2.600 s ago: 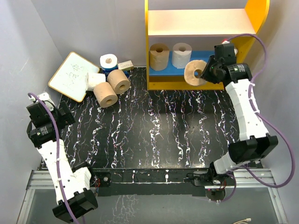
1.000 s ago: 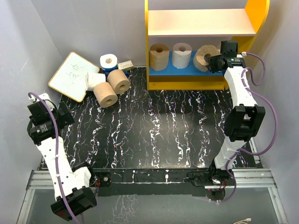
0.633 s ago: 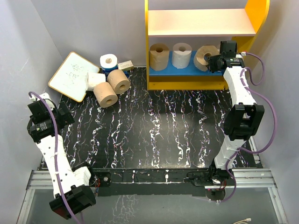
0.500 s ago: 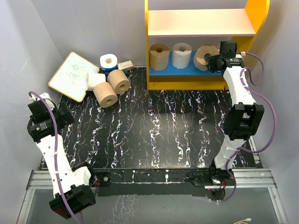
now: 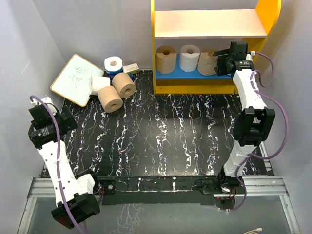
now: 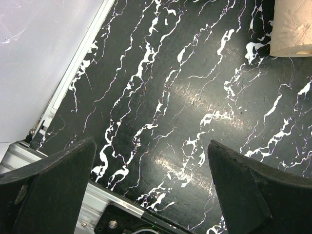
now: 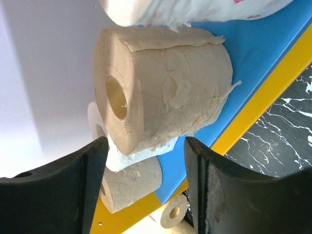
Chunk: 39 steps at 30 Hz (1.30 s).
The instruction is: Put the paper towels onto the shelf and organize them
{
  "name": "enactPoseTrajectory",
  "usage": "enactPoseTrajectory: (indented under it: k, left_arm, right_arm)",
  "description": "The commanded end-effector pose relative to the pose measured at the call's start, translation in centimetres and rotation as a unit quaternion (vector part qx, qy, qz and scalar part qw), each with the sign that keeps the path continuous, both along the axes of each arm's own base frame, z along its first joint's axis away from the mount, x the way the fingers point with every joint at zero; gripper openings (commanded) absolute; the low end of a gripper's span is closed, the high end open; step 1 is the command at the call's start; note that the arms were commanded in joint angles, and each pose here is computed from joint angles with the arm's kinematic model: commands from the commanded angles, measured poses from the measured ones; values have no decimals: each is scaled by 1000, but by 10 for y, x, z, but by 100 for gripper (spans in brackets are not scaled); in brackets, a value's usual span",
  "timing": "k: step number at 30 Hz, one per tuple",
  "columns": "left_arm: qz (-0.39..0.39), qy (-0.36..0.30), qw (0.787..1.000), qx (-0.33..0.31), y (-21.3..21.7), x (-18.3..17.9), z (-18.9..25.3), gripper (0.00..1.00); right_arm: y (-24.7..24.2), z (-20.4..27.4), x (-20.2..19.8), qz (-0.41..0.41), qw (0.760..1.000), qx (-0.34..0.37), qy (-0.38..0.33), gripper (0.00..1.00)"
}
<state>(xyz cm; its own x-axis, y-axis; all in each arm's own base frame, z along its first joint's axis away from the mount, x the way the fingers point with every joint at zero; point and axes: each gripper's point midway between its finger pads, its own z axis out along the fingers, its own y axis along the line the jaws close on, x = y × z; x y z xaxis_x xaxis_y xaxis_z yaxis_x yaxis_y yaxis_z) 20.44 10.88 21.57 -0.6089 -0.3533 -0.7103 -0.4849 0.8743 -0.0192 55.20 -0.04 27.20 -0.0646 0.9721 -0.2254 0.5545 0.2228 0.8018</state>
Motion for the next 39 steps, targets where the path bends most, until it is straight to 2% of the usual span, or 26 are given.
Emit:
enactPoseTrajectory:
  k: [1,2,5,6,8,11,13,15,18,20,21,22,23,26,28,32,34,36,38,39]
  left_arm:
    - [1,-9,1000,-2,0,1,2,98]
    - [1,-9,1000,-2,0,1,2,98]
    - [2,-12,1000,1,0,0,4,98]
    - [2,-16,1000,4,-1,-1,6,98]
    - [2,-25,1000,8,-1,-3,10,98]
    - [-1,-27,1000,8,-3,-3,11,98]
    - [-1,-23,1000,5,-2,-2,8,98]
    - [-1,-17,1000,1,-2,0,6,97]
    - [-10,-18,1000,-4,-4,2,5,97]
    - [-23,-24,999,-9,-9,3,6,98]
    - [-33,-29,999,-13,-13,4,8,98]
    - [-43,-34,998,-16,-16,5,9,98]
    - [-53,-39,998,-18,-19,6,10,98]
    - [-64,-45,997,-21,-23,7,12,98]
    - [-84,-50,995,-29,-30,9,13,98]
    - [-172,-45,981,-71,-56,15,14,97]
    - [-204,-21,975,-89,-62,16,9,96]
    - [-218,0,973,-74,-58,12,7,96]
    - [-217,22,975,-46,-49,7,2,97]
    - [-218,29,975,-41,-48,4,3,97]
  right_arm:
    - [-6,43,6,2,998,-25,-61,66]
    - [-9,55,5,2,997,-41,-71,72]
    - [-20,93,-20,-5,991,-101,-91,77]
    - [-20,90,-34,5,990,-116,-81,80]
    - [-10,101,-69,42,984,-146,-96,96]
    - [-13,114,-110,48,961,-240,-132,98]
    - [-25,127,-134,50,931,-330,-149,99]
    - [-31,120,-147,84,897,-413,-134,99]
    - [-27,94,-163,171,831,-516,-115,99]
    - [-14,65,-173,249,790,-549,-110,96]
    - [-3,51,-178,295,770,-555,-116,94]
    - [7,34,-184,338,752,-554,-118,98]
    - [14,18,-189,370,743,-546,-114,98]
    - [15,-14,-197,392,749,-527,-84,98]
    - [19,-29,-201,415,743,-519,-77,98]
    - [21,-51,-202,425,746,-508,-68,99]
    - [25,-60,-202,431,750,-497,-70,99]
    - [40,-64,-204,456,744,-478,-103,99]
    - [72,-65,-212,510,712,-456,-159,99]
    - [93,-63,-215,539,684,-457,-183,98]
